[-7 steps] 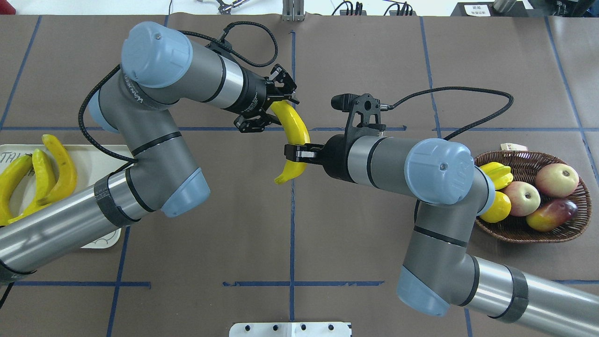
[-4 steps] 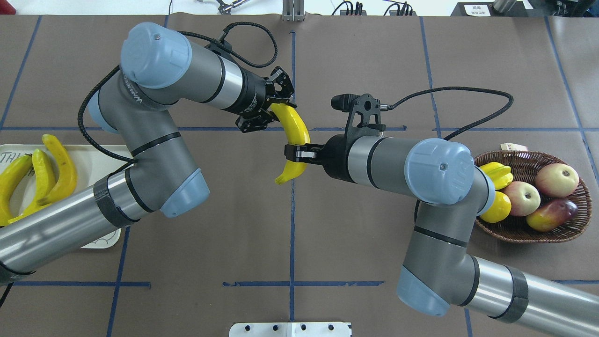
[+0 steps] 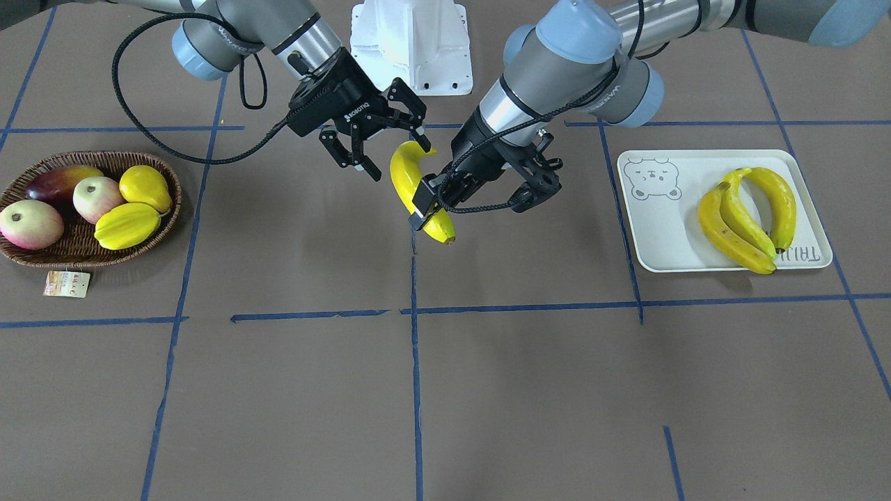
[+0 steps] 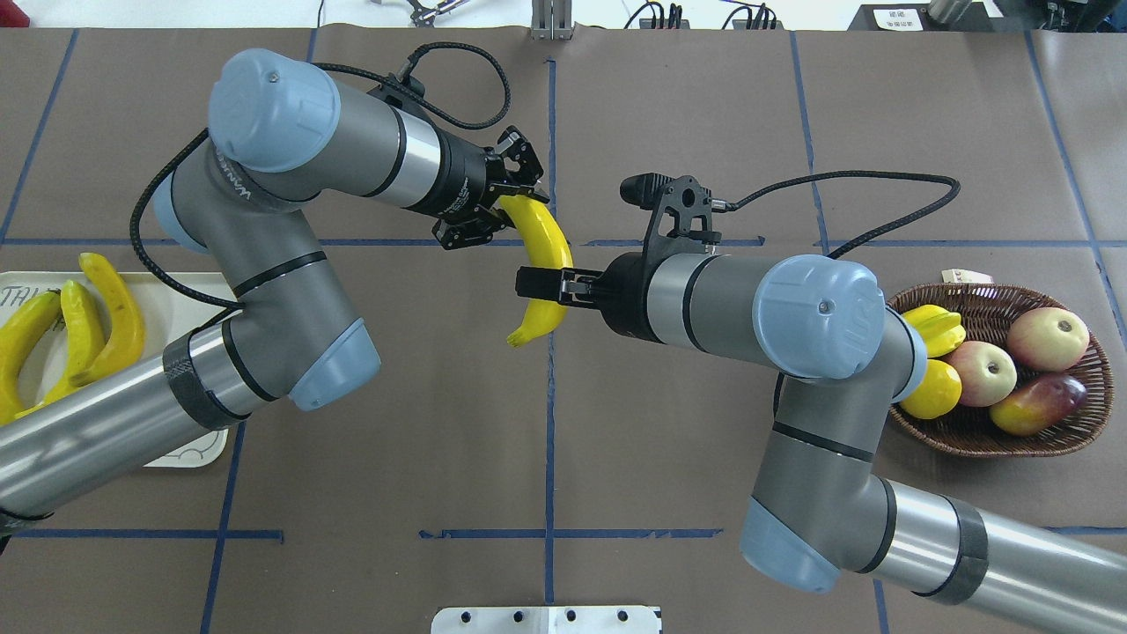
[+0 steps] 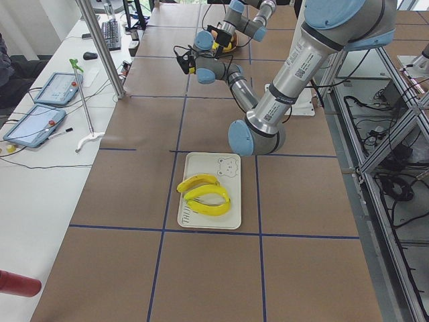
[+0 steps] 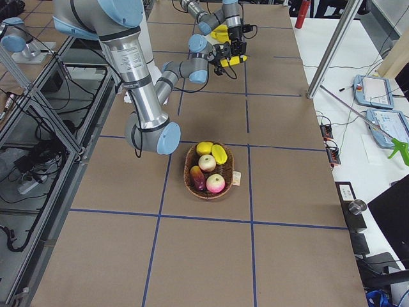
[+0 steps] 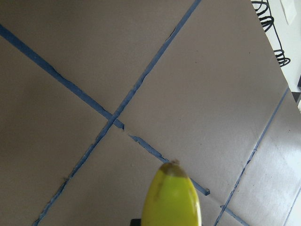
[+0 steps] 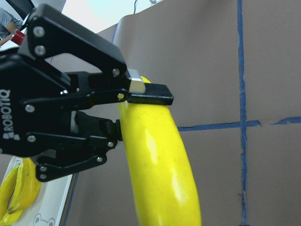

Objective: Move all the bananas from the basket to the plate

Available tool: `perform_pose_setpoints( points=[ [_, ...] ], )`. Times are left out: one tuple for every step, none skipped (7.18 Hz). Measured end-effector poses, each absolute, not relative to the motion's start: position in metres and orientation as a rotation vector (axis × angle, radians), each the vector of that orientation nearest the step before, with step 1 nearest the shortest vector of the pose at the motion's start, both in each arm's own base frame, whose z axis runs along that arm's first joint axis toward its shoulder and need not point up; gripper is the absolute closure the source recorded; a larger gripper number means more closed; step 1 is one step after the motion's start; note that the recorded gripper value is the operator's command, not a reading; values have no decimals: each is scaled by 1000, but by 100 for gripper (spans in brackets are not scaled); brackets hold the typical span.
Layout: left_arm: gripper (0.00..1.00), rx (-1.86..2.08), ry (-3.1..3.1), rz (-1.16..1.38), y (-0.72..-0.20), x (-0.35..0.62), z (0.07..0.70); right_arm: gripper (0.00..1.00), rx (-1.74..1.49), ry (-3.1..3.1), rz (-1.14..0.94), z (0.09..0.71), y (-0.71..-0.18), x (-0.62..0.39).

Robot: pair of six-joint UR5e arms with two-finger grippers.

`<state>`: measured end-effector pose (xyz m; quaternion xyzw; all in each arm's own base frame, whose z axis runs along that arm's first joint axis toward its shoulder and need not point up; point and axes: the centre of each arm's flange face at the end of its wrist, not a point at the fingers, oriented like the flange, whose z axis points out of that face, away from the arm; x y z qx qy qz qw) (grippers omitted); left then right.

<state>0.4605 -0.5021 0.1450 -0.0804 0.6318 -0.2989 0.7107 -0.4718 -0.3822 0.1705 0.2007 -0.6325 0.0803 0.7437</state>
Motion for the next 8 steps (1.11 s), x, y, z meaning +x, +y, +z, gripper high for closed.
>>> perform_pose_setpoints(
  points=[
    [100,-174,1395,-658,-502,460,151,1,422,-1383,168,170,-383,-470],
    [100,-173,1383,-659,-502,459,158,1,397,-1365,160,166,-382,-462],
    [100,-176,1367,-665,-503,458,168,1,362,-1329,154,159,-380,-448],
    [100,-172,1345,-671,-505,453,183,1,325,-1285,150,153,-378,-433],
    [100,-159,1324,-674,-508,444,201,0,295,-1234,153,152,-377,-423],
    [100,-149,1293,-679,-516,426,218,0,268,-1169,165,156,-379,-415],
    [100,-134,1247,-674,-529,399,228,0,248,-1092,173,161,-382,-405],
    [100,-104,1186,-643,-533,375,228,0,242,-1019,164,166,-387,-393]
  ],
)
